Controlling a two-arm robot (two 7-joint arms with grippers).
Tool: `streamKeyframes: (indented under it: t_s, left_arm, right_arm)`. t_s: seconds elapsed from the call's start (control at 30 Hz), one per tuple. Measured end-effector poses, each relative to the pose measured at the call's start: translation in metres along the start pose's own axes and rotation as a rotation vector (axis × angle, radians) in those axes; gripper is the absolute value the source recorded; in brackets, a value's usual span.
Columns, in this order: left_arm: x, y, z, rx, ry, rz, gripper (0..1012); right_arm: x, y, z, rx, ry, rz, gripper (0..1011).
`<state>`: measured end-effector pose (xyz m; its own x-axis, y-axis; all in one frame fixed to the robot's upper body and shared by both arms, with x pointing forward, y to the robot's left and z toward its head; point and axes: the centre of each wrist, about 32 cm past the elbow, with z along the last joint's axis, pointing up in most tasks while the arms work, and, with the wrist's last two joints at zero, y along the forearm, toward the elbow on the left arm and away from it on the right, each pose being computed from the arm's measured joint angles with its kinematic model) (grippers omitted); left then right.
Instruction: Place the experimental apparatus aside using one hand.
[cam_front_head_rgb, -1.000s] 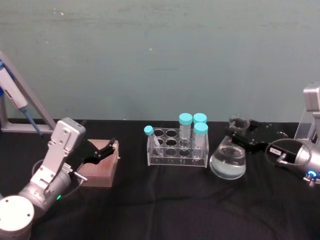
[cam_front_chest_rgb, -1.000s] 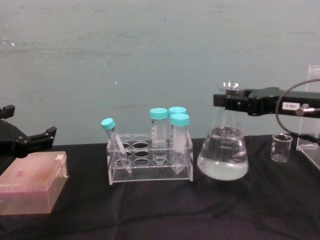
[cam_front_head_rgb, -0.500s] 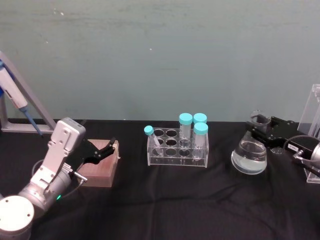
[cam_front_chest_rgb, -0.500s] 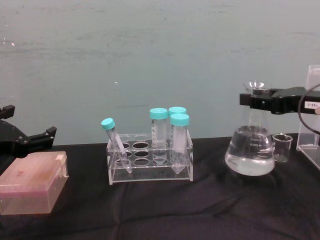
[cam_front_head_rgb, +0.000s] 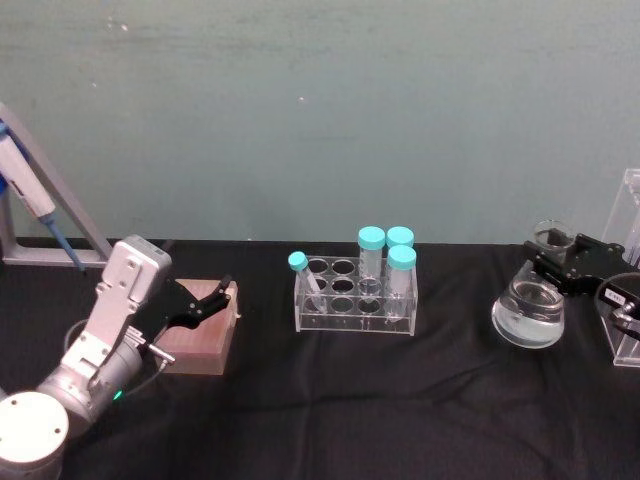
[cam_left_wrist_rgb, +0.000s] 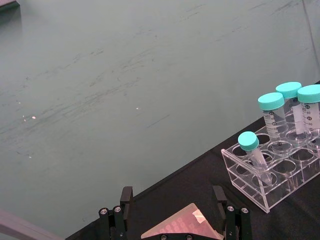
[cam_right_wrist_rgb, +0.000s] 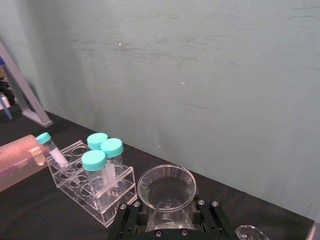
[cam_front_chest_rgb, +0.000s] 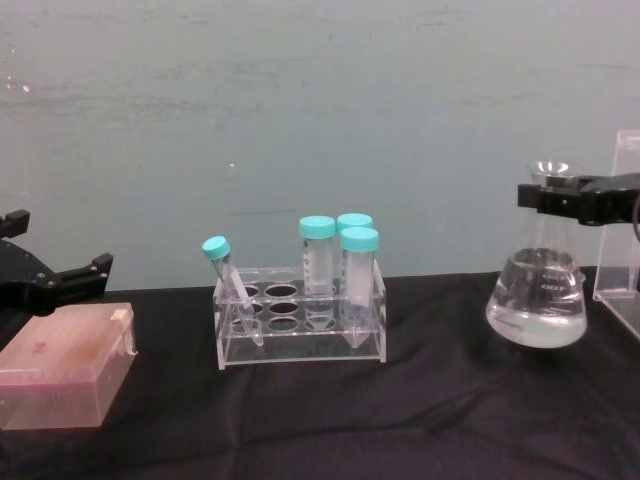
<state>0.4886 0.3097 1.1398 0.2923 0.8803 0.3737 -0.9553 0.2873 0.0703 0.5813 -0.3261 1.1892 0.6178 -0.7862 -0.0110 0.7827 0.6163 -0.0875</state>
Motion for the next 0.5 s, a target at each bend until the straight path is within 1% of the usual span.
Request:
streamKeyframes:
  t_s: [0.2,0.33,0.37,0.43,0.47,0.5]
  left_arm:
    - [0.0000,0.0000,0.0000,0.000,0.000,0.000,1000]
    - [0.0000,0.0000,0.0000,0.000,0.000,0.000,1000]
    - [0.0000,0.0000,0.0000,0.000,0.000,0.000,1000]
    - [0.0000,0.0000,0.0000,0.000,0.000,0.000,1000]
    - [0.0000,0.0000,0.0000,0.000,0.000,0.000,1000]
    - [0.0000,0.0000,0.0000,0.000,0.000,0.000,1000]
  right_arm:
    - [-0.007,-0.005,-0.003,0.010,0.007,-0.042,452]
    - [-0.016,-0.006,-0.006,0.019,0.013,-0.056,451]
    - [-0.020,-0.006,-0.007,0.022,0.016,-0.058,451]
    - [-0.024,-0.006,-0.008,0.025,0.018,-0.061,451]
    - [-0.028,-0.007,-0.009,0.029,0.021,-0.068,451]
    - [-0.030,-0.007,-0.010,0.031,0.023,-0.072,451]
